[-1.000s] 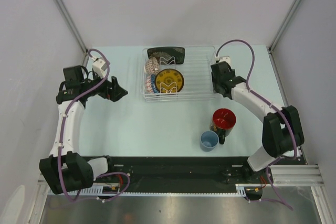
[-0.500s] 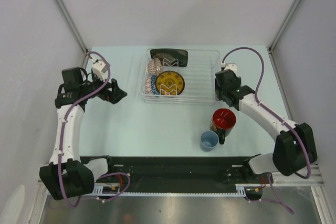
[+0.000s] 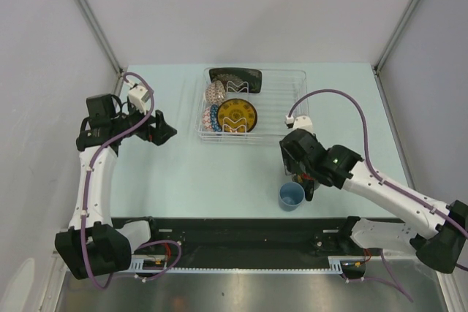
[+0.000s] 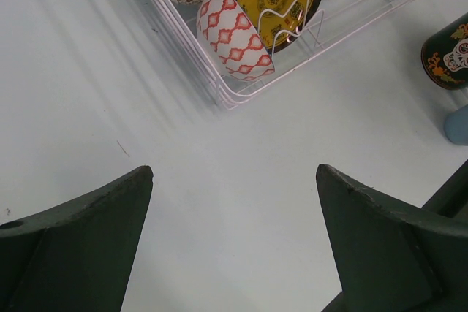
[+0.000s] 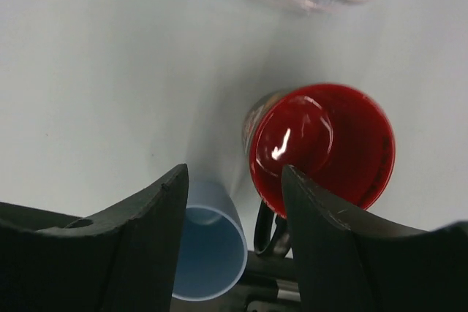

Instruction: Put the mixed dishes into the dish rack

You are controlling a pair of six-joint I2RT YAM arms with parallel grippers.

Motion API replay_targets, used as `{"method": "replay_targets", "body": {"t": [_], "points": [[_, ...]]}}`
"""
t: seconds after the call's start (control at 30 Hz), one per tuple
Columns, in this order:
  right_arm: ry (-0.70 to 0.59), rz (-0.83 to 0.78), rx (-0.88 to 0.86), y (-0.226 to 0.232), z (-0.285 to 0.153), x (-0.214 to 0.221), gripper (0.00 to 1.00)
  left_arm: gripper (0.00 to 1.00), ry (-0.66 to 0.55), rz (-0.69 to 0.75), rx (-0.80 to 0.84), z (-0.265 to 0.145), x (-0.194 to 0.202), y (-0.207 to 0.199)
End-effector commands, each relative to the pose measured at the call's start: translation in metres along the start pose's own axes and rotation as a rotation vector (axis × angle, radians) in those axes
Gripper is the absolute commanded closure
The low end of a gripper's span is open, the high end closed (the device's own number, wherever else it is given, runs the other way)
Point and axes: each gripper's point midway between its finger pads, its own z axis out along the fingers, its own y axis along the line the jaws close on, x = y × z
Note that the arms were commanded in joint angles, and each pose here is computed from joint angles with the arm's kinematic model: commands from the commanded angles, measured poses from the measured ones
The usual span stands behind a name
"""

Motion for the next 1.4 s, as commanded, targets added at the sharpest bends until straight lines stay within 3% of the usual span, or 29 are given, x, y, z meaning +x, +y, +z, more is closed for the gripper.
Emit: {"method": "replay_targets", "body": {"t": [0.0, 0.6, 0.8, 0.97, 1.07, 1.1, 1.2, 1.37], "points": [[0.097, 0.055, 0.057, -0.008, 0.003, 0.036, 0.41, 0.0, -0.049, 0.047, -0.001, -0.009, -0.021, -0.007], [0.258, 0.015, 0.109, -0.007, 0.063, 0.072, 0.41, 0.0, -0.04, 0.055, -0.002, -0.01, -0.013, -0.009], [0.29, 0.023, 0.116, -0.007, 0.082, 0.077, 0.48, 0.0, -0.042, 0.059, 0.001, -0.009, -0.01, -0.009], [0.324, 0.026, 0.116, -0.008, 0.096, 0.083, 0.63, 0.0, -0.037, 0.064, -0.001, -0.008, -0.01, -0.008], [0.32, 0.042, 0.103, -0.008, 0.096, 0.08, 0.78, 0.0, -0.035, 0.066, -0.003, -0.008, -0.009, -0.007], [0.313, 0.043, 0.1, -0.008, 0.096, 0.078, 0.88, 0.0, -0.036, 0.067, -0.005, -0.008, -0.009, -0.007], [0.287, 0.053, 0.09, -0.01, 0.09, 0.07, 1.0, 0.0, -0.035, 0.069, -0.01, -0.008, -0.009, -0.006], [0.205, 0.084, 0.066, -0.02, 0.069, 0.046, 1.0, 0.0, -0.047, 0.058, 0.002, -0.008, -0.012, -0.009]]}}
